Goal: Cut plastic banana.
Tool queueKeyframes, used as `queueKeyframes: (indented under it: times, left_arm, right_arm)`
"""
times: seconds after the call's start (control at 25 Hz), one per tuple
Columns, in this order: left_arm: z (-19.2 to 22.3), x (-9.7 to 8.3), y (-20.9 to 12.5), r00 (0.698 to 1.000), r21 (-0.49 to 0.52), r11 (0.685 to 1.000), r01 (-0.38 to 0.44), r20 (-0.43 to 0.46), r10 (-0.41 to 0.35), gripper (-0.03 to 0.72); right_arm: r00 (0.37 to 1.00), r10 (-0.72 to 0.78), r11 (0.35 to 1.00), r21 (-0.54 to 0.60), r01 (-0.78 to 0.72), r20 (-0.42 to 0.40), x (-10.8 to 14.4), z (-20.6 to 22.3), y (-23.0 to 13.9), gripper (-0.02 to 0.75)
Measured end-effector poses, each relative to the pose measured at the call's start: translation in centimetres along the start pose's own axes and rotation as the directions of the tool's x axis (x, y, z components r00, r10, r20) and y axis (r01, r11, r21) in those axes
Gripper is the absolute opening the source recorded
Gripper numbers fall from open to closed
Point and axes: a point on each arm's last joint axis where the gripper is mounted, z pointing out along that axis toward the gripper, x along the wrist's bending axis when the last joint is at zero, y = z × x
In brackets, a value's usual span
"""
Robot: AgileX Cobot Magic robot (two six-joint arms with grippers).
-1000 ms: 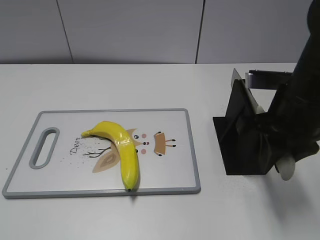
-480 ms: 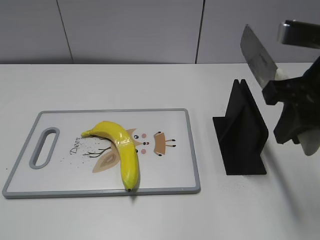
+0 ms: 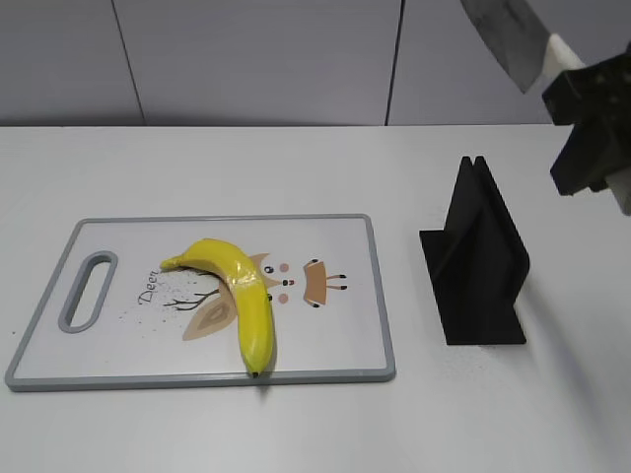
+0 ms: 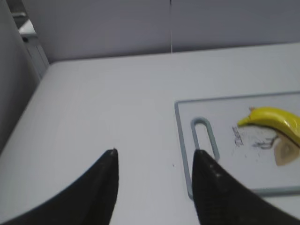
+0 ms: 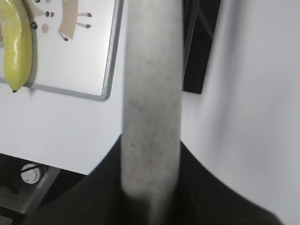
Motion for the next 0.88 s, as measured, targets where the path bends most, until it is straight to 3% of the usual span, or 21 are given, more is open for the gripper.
queueKeyframes:
  times: [0.32,0.52,0.64,0.76,0.88]
  left_arm:
    - [5.7,0.7,5.7,0.999,0.149,0.988,-0.034,0.035,0.03,0.547]
    - [9.7,0.4,8.4,0.978,0.225,0.958,-0.177,0.147,0.147,0.574]
    - [11.5,-0.1,10.2,0.947,0.212,0.939,-0.271,0.232,0.221,0.577]
    - [12.9,-0.9,12.1,0.906,0.176,0.917,-0.358,0.304,0.295,0.578]
    - [14.1,-2.4,14.2,0.828,0.114,0.872,-0.476,0.394,0.4,0.581]
  right_arm:
    - [0.944,-0.331,0.944,0.01,0.331,0.001,1.5,-0.1,5.4,0.192]
    - [0.857,-0.515,0.857,-0.009,0.515,-0.007,2.2,1.1,8.3,0.192]
    - [0.776,-0.63,0.776,0.002,0.63,-0.013,2.3,2.2,9.2,0.192]
    - [0.652,-0.758,0.651,0.022,0.759,-0.029,2.3,3.4,9.6,0.192]
    - [0.538,-0.841,0.538,0.028,0.843,-0.049,2.3,4.3,9.7,0.192]
